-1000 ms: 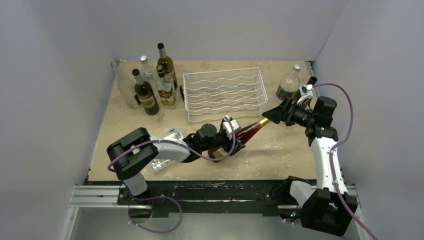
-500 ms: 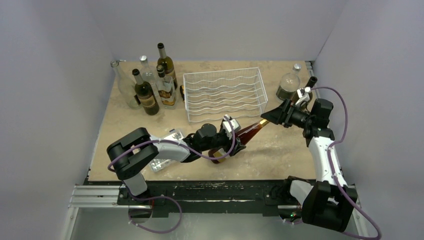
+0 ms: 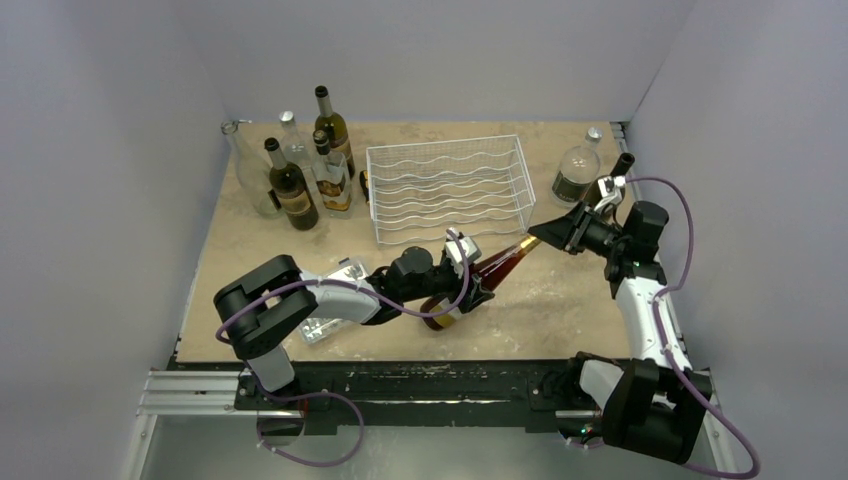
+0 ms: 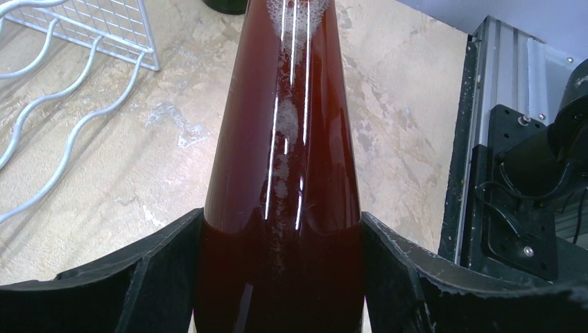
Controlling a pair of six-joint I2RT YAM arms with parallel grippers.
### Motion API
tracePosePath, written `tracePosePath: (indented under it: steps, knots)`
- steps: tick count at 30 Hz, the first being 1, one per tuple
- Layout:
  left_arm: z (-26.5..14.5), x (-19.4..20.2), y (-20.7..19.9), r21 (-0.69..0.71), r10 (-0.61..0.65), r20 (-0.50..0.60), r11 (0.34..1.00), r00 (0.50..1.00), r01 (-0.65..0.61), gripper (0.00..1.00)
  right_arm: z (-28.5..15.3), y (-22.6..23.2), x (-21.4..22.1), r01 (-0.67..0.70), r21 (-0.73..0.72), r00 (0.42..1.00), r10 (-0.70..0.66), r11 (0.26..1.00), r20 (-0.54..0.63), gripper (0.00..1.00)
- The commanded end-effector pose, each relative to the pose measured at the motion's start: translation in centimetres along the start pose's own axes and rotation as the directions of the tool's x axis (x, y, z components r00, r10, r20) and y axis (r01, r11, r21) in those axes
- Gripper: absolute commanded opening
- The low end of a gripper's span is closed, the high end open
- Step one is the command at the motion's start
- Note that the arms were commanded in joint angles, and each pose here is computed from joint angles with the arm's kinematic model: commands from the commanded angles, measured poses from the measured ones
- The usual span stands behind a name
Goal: Take the wine bottle off the wine rack
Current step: Pick up the wine bottle from the wine rack.
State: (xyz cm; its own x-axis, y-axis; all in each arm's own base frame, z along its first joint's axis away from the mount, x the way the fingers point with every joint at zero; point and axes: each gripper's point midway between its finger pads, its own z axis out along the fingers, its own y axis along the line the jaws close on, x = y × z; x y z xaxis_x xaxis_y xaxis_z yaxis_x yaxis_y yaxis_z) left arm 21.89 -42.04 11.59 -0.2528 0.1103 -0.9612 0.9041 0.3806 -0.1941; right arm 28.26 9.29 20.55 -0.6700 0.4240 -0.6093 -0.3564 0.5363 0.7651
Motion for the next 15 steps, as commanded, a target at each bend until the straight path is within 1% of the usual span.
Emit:
tracePosePath:
  steps: [1, 3, 4, 5, 6, 9, 10, 11, 12, 13, 15]
  knots:
    - [0.6, -9.5, -2.5, 0.097, 0.022, 0.281, 0.994, 0.959, -0.051, 0.00, -0.1, 2.2, -0.6, 0.066, -0.086, 0.998, -0.066, 0.994, 0.006, 0.19]
    - [0.6, -9.4, -2.5, 0.099, 0.021, 0.276, 0.994, 0.961, -0.050, 0.00, -0.1, 2.4, -0.9, 0.076, -0.092, 0.997, -0.075, 0.993, 0.009, 0.01]
    - [0.6, -9.3, -2.5, 0.099, 0.020, 0.270, 0.994, 0.963, -0.049, 0.04, -0.1, 2.5, -1.0, 0.078, -0.093, 0.997, -0.077, 0.993, 0.009, 0.00]
    - [0.5, -9.3, -2.5, 0.097, 0.021, 0.265, 0.994, 0.964, -0.049, 0.11, -0.2, 2.7, -1.2, 0.092, -0.098, 0.996, -0.092, 0.991, 0.010, 0.00]
    - [0.5, -9.1, -2.5, 0.095, 0.023, 0.259, 0.994, 0.966, -0.049, 0.20, -0.2, 2.9, -1.2, 0.112, -0.103, 0.994, -0.112, 0.988, 0.007, 0.00]
    - [0.0, -8.8, -2.3, 0.086, 0.020, 0.251, 0.995, 0.968, -0.043, 0.54, -0.6, 3.6, -2.1, 0.188, -0.094, 0.982, -0.187, 0.978, 0.025, 0.00]
    - [-0.1, -8.6, -2.3, 0.084, 0.020, 0.247, 0.996, 0.969, -0.042, 0.62, -0.7, 3.9, -2.4, 0.216, -0.091, 0.976, -0.214, 0.972, 0.035, 0.00]
    - [-0.3, -8.6, -2.3, 0.081, 0.020, 0.245, 0.996, 0.969, -0.041, 0.73, -0.8, 4.3, -2.8, 0.241, -0.088, 0.970, -0.237, 0.967, 0.047, 0.00]
    - [-0.5, -8.5, -2.2, 0.078, 0.017, 0.239, 0.996, 0.971, -0.037, 0.79, -0.9, 4.6, -3.0, 0.261, -0.084, 0.965, -0.257, 0.962, 0.058, 0.00]
    - [-0.6, -8.3, -2.2, 0.076, 0.018, 0.231, 0.996, 0.973, -0.037, 0.83, -1.1, 4.8, -3.1, 0.271, -0.079, 0.962, -0.266, 0.959, 0.064, 0.00]
    - [-1.0, -8.3, -2.4, 0.084, 0.023, 0.218, 0.996, 0.976, -0.042, 0.89, -1.3, 5.2, -3.3, 0.298, -0.067, 0.953, -0.292, 0.952, 0.076, 0.00]
